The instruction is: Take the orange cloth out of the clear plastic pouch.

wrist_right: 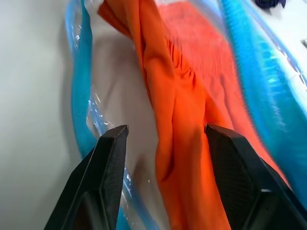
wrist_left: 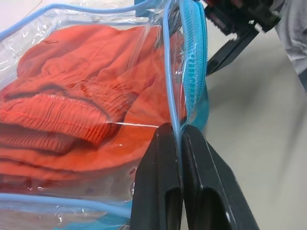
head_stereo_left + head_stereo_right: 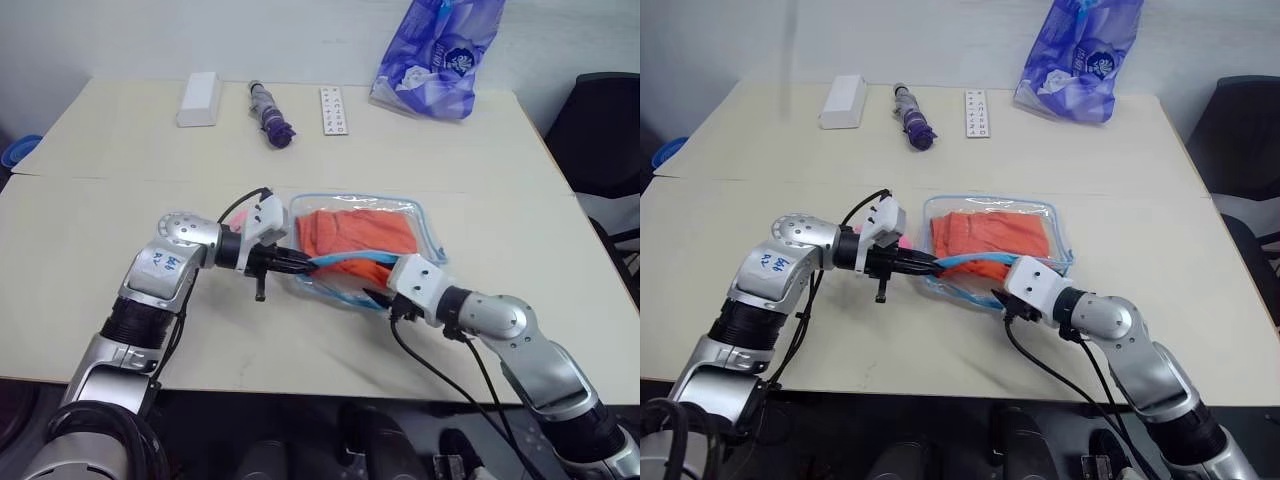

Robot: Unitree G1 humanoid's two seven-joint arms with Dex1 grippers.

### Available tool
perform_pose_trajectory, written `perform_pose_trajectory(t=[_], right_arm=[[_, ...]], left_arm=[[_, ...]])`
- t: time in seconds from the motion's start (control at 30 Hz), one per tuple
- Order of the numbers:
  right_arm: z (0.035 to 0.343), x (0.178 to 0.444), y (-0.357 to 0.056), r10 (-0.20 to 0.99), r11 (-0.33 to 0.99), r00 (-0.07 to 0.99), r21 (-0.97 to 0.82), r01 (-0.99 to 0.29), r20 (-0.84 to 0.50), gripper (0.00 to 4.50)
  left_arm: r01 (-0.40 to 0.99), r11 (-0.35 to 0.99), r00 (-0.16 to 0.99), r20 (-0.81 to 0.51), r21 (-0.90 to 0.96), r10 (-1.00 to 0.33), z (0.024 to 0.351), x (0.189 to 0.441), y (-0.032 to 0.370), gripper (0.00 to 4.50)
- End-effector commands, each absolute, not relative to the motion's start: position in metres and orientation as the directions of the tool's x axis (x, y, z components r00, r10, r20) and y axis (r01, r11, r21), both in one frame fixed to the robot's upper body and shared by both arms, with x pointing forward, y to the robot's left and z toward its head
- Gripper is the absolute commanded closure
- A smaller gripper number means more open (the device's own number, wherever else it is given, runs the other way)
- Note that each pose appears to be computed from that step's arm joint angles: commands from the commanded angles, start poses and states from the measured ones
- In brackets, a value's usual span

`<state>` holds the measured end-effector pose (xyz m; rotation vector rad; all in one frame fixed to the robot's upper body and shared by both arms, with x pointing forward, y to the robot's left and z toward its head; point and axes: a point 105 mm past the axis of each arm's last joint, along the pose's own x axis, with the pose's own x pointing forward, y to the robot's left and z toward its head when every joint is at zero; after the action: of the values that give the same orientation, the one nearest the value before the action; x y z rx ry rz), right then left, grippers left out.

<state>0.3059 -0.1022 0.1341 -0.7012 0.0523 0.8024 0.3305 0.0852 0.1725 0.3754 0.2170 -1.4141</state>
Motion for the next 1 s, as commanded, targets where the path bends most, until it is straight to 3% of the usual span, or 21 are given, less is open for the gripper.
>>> perform_pose_trajectory(t=[0.03,0.2,0.23,0.3,0.5,0.67,0.87,0.9,1.0], right_arm=[[0.133,0.320,-0.107,0.569,0.485,0.770,-0.638,-0.599,-0.290,1.85],[0.119,0.345,-0.120,0.444,0.482,0.841,-0.709,-0.515,-0.308,1.85],[0.119,0.350,-0.122,0.433,0.493,0.849,-0.710,-0.503,-0.302,2.02],[0.118,0.354,-0.121,0.441,0.505,0.846,-0.696,-0.510,-0.300,2.45],[0.126,0.351,-0.116,0.488,0.486,0.826,-0.699,-0.526,-0.282,4.47],[0.130,0.340,-0.126,0.494,0.448,0.819,-0.723,-0.527,-0.291,4.47],[0.123,0.338,-0.132,0.479,0.416,0.818,-0.739,-0.530,-0.317,4.47],[0.123,0.338,-0.131,0.479,0.418,0.820,-0.739,-0.528,-0.314,4.50],[0.124,0.340,-0.127,0.483,0.430,0.822,-0.737,-0.521,-0.300,4.50]], left_arm=[[0.981,0.083,0.134,-0.312,0.173,-0.941,0.196,0.327,0.075,4.50],[0.984,0.072,0.119,-0.296,0.163,-0.948,0.200,0.323,0.071,4.50],[0.984,0.073,0.120,-0.296,0.163,-0.948,0.199,0.323,0.071,4.50],[0.983,0.080,0.127,-0.301,0.166,-0.945,0.197,0.324,0.071,4.50],[0.974,0.116,0.176,-0.330,0.194,-0.928,0.186,0.330,0.076,4.50],[0.962,0.169,0.233,-0.322,0.215,-0.918,0.183,0.340,0.079,4.50],[0.981,0.125,0.163,-0.294,0.145,-0.942,0.186,0.332,0.075,4.50],[0.986,0.087,0.125,-0.289,0.139,-0.949,0.187,0.326,0.073,4.00],[0.987,0.053,0.099,-0.309,0.154,-0.946,0.185,0.319,0.071,3.19]])
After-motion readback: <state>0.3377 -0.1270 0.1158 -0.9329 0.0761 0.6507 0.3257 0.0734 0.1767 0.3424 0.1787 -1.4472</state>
